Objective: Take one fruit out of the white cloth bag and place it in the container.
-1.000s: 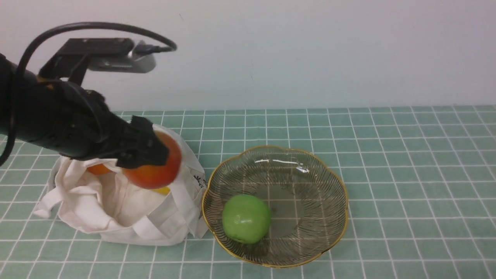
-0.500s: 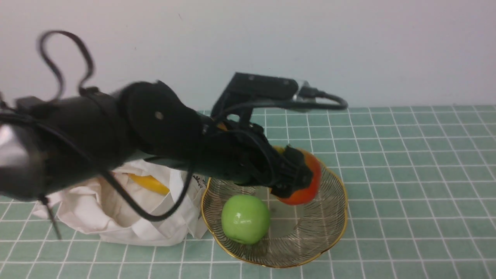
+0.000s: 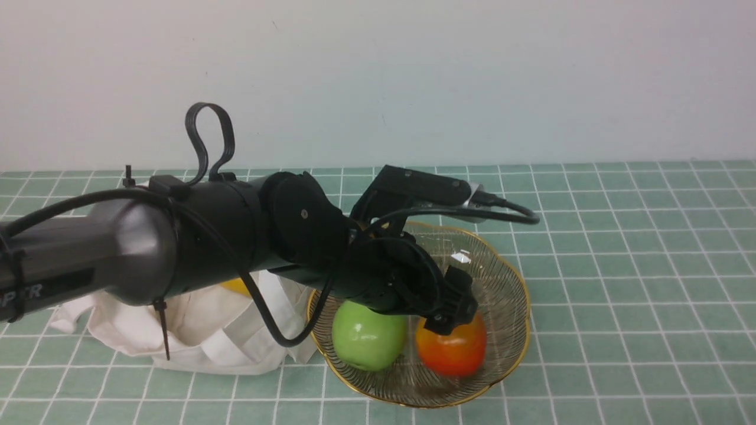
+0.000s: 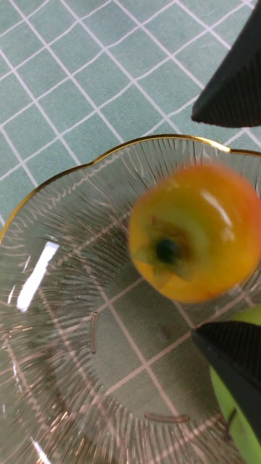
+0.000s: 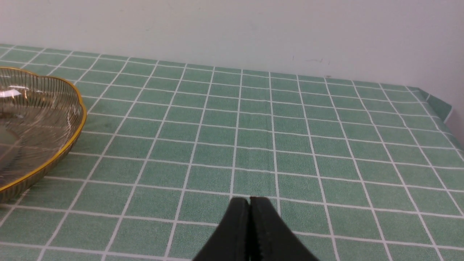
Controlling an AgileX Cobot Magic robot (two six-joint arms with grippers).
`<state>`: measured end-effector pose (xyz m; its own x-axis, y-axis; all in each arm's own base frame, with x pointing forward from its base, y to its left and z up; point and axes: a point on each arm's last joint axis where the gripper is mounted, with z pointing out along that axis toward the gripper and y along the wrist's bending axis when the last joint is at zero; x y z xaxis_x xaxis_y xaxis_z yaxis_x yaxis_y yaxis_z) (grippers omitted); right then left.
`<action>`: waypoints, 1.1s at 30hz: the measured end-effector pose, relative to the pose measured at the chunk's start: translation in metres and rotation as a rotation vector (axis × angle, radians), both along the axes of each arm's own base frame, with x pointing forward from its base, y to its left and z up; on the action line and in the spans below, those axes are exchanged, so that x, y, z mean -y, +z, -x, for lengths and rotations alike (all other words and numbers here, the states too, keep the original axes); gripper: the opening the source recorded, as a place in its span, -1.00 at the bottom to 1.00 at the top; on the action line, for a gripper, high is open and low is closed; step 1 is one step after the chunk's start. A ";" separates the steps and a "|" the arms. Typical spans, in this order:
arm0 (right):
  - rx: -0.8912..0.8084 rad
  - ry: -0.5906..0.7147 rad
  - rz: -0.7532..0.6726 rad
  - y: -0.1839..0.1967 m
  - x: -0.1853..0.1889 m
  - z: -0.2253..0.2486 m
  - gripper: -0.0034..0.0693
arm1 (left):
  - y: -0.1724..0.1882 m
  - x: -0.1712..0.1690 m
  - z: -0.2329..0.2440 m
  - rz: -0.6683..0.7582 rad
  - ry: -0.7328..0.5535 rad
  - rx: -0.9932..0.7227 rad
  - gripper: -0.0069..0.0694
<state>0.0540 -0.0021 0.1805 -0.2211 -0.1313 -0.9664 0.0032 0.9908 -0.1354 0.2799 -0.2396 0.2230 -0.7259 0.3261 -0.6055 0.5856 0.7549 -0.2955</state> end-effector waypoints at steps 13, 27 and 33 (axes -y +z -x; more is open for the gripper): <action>0.000 0.000 0.000 0.000 0.000 0.000 -0.95 | 0.086 -0.032 0.030 -0.013 -0.035 0.223 -0.58; 0.000 0.000 0.000 0.000 0.000 0.000 -0.95 | 0.165 -0.134 0.139 0.167 0.200 0.479 -0.84; 0.000 0.000 0.000 0.000 0.000 0.000 -0.95 | 0.145 -0.167 0.176 0.099 0.215 0.469 -0.84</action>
